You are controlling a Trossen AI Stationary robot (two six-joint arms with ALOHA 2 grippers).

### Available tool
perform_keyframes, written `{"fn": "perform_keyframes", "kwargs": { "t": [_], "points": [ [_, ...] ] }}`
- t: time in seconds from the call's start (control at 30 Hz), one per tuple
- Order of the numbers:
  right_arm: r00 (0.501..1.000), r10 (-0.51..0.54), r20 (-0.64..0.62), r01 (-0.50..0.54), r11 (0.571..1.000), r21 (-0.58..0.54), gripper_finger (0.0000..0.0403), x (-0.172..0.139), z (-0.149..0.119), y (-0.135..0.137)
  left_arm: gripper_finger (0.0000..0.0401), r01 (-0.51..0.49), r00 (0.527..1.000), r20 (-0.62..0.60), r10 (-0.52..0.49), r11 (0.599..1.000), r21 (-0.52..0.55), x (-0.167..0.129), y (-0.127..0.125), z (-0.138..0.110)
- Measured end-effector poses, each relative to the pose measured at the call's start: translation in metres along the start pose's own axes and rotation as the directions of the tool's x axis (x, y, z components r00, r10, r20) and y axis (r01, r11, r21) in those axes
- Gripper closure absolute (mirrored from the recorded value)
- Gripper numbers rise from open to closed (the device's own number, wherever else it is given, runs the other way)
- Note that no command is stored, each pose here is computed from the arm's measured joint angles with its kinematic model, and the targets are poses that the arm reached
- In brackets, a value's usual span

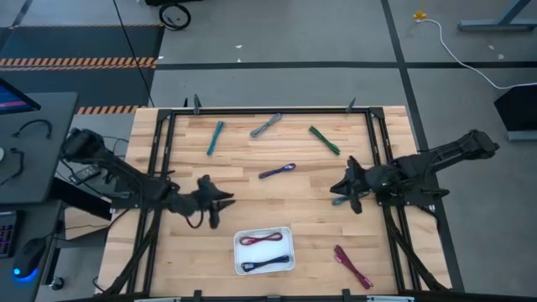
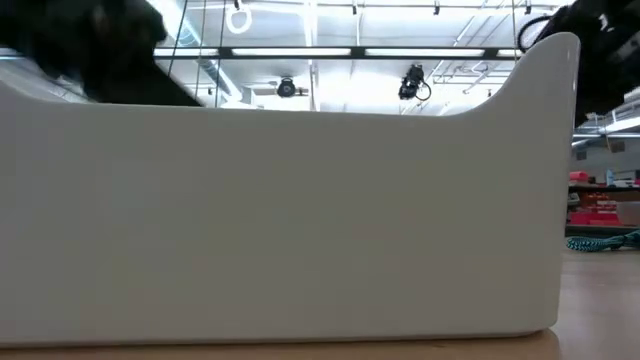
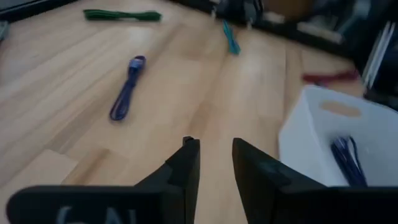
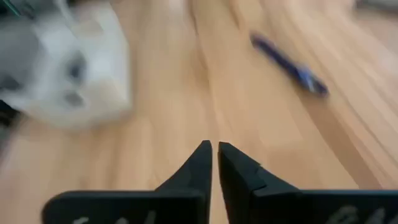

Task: Pick and place USB-C Cables
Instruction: Put the right light blue USB cable into the white bin

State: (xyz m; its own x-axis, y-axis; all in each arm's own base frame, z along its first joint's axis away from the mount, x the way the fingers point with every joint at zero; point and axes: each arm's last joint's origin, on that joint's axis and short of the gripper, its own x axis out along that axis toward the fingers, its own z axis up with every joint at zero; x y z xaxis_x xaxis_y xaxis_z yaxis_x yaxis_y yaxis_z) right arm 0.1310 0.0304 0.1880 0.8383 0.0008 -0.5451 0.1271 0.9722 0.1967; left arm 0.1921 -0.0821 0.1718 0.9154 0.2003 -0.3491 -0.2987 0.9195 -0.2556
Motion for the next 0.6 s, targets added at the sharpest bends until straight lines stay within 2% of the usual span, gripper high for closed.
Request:
{"fn": "perform_keyframes", "kwargs": {
  "t": [0.13,0.23,0.3,0.43,0.6],
  "points": [
    [0.976,-0.041,-0.213,0.031,0.998,-0.047,0.0325,0.01,0.009,0.004,0.0312,0.027,0.994,0.105,-0.017,0.995,-0.094,-0.004,0.028,-0.022],
    [0.933,-0.052,-0.355,0.018,0.995,-0.099,0.0282,0.022,0.009,0.006,0.0318,0.05,0.987,0.159,-0.029,0.991,-0.127,-0.008,0.039,-0.028],
    [0.892,-0.084,-0.444,0.026,0.99,-0.135,0.0256,0.03,0.004,0.007,0.0321,0.071,0.98,0.195,-0.045,0.989,-0.128,-0.01,0.039,-0.026],
    [0.838,-0.128,-0.53,0.045,0.985,-0.165,0.0218,0.048,-0.006,0.007,0.0323,0.078,0.975,0.212,-0.058,0.993,-0.089,-0.009,0.032,-0.019],
    [0.77,-0.199,-0.606,0.09,0.975,-0.206,0.0206,0.065,-0.017,0.006,0.0322,0.099,0.967,0.238,-0.088,0.994,-0.034,-0.009,0.021,-0.009]
  ]
}}
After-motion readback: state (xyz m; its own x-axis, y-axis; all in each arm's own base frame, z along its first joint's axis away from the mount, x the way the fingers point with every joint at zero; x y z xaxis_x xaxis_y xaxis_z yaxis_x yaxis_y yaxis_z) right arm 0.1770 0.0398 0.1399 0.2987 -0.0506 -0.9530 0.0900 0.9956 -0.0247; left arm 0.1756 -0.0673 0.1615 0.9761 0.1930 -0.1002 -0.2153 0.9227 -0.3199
